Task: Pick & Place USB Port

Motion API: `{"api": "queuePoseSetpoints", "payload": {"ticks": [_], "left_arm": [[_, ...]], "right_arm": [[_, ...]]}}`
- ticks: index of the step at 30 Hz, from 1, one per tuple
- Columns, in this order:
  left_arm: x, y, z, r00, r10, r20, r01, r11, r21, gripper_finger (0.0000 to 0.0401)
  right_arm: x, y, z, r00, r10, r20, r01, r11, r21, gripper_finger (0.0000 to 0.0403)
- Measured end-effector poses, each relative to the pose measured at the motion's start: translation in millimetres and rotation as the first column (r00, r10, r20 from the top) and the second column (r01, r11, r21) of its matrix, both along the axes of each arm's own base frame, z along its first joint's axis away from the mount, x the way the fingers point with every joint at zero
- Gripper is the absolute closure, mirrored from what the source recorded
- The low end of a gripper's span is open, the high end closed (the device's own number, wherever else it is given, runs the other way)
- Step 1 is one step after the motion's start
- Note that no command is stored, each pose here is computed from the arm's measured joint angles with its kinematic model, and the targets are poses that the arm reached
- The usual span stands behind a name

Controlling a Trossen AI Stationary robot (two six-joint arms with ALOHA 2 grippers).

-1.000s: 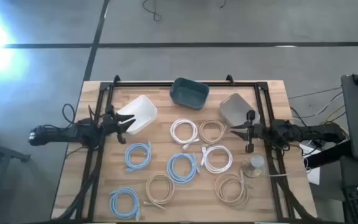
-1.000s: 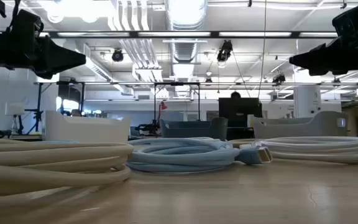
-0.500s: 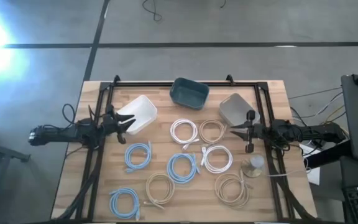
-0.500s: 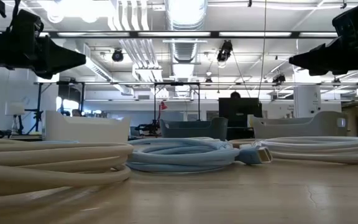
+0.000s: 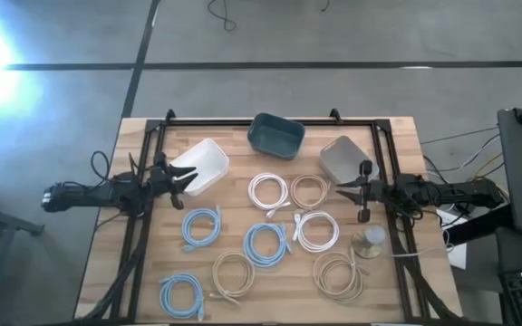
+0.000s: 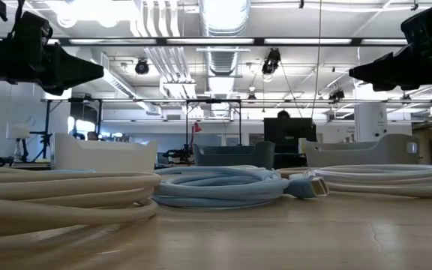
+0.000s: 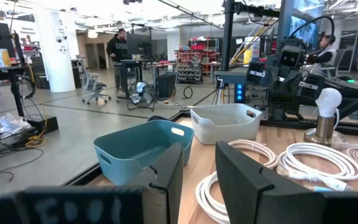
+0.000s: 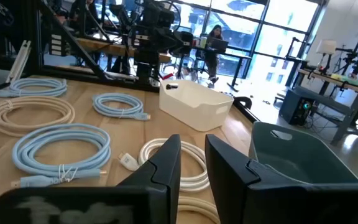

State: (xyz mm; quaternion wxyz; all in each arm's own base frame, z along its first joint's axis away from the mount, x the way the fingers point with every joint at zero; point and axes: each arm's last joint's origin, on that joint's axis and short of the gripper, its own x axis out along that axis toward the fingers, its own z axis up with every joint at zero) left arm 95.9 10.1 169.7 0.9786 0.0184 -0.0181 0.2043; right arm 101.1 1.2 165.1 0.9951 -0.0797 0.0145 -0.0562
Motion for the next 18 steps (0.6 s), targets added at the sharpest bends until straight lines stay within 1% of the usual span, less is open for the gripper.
{"api": "queuePoseSetpoints", "payload": {"ticks": [12, 18], "left_arm": [[0.0, 0.0, 0.0, 1.000, 0.000, 0.000, 0.000, 1.000, 0.000, 0.0300], [0.0, 0.0, 0.0, 1.000, 0.000, 0.000, 0.000, 1.000, 0.000, 0.0300]], "right_arm": [[0.0, 0.0, -0.1, 1.000, 0.000, 0.000, 0.000, 1.000, 0.000, 0.0317], [0.0, 0.0, 0.0, 1.000, 0.000, 0.000, 0.000, 1.000, 0.000, 0.0322]]}}
